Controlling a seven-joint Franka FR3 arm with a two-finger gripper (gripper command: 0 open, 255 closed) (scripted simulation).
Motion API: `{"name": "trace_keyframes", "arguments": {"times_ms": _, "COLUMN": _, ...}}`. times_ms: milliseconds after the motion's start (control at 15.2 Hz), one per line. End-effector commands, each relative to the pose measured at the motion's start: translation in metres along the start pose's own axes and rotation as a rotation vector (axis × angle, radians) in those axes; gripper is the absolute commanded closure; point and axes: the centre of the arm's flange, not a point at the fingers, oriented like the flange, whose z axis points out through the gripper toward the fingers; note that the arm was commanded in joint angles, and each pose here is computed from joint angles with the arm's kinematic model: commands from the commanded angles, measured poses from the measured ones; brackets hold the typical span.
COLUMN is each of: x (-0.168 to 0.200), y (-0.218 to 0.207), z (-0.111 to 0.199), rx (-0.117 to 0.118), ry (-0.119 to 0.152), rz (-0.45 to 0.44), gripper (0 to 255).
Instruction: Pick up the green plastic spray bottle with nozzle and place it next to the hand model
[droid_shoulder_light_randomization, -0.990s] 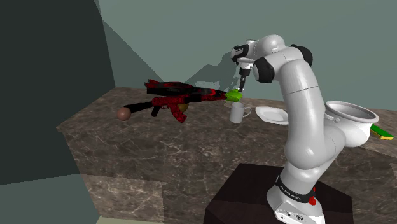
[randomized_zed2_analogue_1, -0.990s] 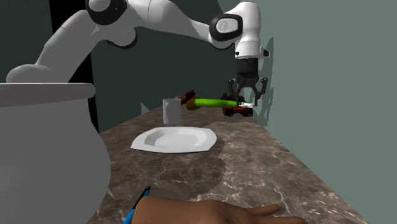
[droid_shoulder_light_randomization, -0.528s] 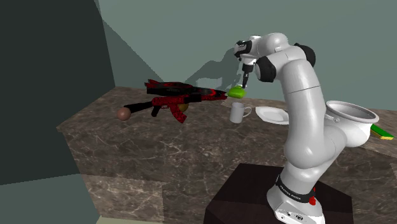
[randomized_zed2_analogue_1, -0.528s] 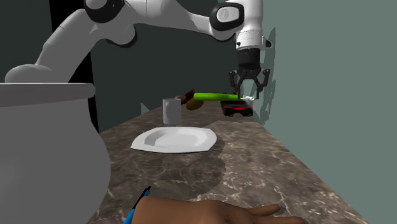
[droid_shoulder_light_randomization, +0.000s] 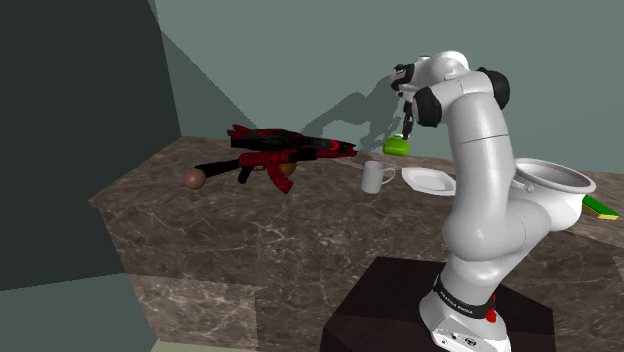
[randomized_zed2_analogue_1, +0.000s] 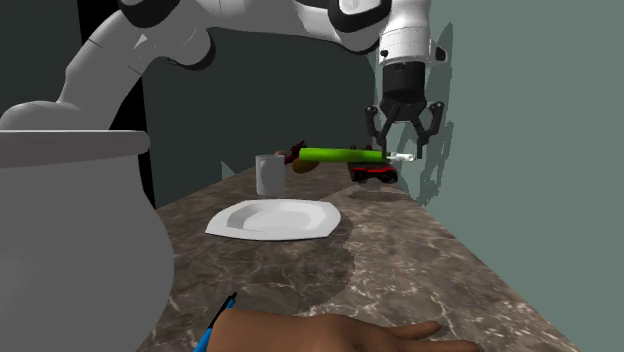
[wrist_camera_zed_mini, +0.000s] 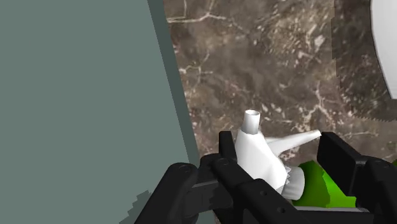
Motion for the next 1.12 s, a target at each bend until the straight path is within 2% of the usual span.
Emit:
{"name": "trace_keyframes", "arguments": {"times_ms": 0, "x": -0.025, "y": 0.006, "z": 0.001, "rx": 0.0, "ry": 0.0, "rz": -0.001, "gripper": 255}}
{"name": "trace_keyframes", "arguments": {"times_ms": 528, "x": -0.122, "y": 0.028, "z": 0.001, "rx": 0.0, "ry": 0.0, "rz": -0.001, "gripper": 255}}
{"name": "trace_keyframes", "arguments": {"times_ms": 1056, "x": -0.122, "y": 0.027, "z": 0.043, "rx": 0.0, "ry": 0.0, "rz": -0.001, "gripper": 255}}
